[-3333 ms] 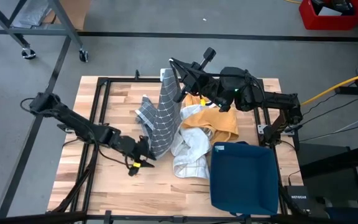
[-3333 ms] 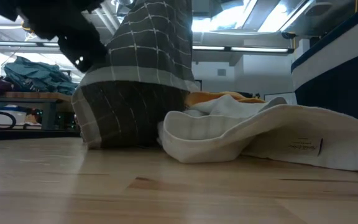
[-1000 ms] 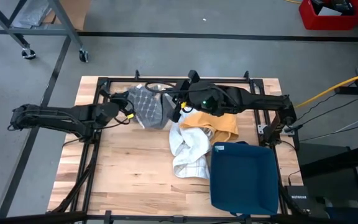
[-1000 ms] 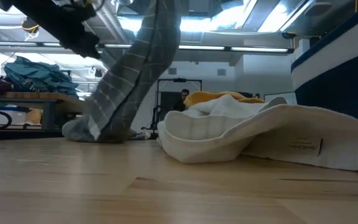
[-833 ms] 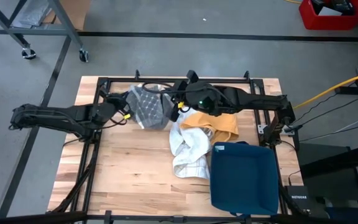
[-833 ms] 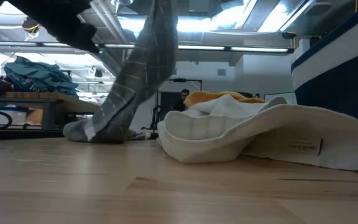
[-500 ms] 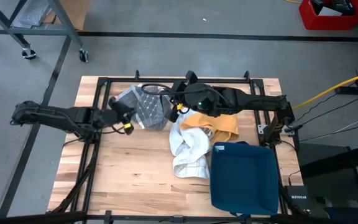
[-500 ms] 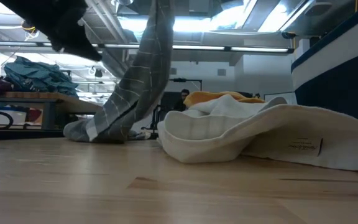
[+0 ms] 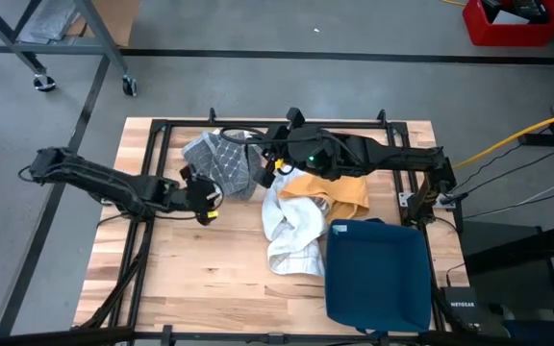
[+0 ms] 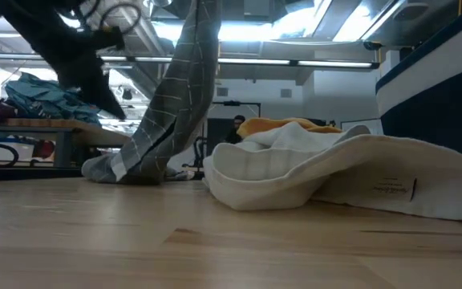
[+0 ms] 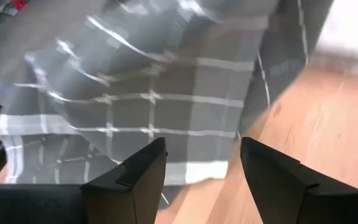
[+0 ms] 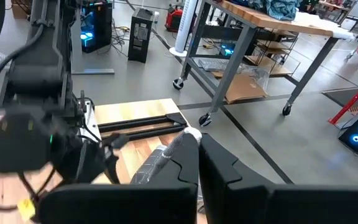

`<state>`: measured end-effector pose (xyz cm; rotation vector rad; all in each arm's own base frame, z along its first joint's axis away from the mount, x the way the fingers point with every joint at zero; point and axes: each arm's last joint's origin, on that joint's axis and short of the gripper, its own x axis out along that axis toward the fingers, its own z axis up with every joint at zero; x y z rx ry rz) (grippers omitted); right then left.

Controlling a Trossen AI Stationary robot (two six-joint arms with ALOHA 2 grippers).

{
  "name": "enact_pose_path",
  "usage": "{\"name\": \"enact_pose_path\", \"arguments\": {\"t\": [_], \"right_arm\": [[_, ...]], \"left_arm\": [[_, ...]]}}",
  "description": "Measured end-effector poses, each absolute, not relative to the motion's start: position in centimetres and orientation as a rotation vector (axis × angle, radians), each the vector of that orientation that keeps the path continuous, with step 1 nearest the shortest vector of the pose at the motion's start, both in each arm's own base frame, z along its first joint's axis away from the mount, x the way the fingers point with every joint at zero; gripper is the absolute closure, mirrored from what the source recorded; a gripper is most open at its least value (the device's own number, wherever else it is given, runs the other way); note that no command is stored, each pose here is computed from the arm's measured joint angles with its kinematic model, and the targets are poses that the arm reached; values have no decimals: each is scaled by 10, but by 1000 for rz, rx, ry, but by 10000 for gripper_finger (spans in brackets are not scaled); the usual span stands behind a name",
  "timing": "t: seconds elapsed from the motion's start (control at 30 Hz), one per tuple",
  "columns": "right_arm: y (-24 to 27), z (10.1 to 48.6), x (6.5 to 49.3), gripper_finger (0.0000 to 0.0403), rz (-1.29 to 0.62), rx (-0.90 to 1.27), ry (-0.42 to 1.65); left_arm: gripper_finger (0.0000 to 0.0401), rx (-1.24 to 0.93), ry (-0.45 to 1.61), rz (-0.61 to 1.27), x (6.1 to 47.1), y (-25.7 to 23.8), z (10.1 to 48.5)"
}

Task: Fold towel
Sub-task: Fold the gray towel

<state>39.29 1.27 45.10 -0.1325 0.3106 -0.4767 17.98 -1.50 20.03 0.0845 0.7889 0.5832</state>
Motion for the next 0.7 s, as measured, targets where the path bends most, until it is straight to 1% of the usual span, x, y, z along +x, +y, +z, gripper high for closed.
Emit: {"name": "enact_pose_path", "arguments": {"t": [0.23, 0.47, 0.7], "right_arm": [[13, 451, 393, 402, -476, -133, 311], [13, 451, 393, 402, -476, -132, 311], [13, 451, 393, 402, -473, -132, 311]], "left_arm": [[204, 154, 921, 584, 194, -20, 174], [205, 188, 924, 563, 210, -23, 158], [205, 224, 966, 556, 215, -24, 147]]}}
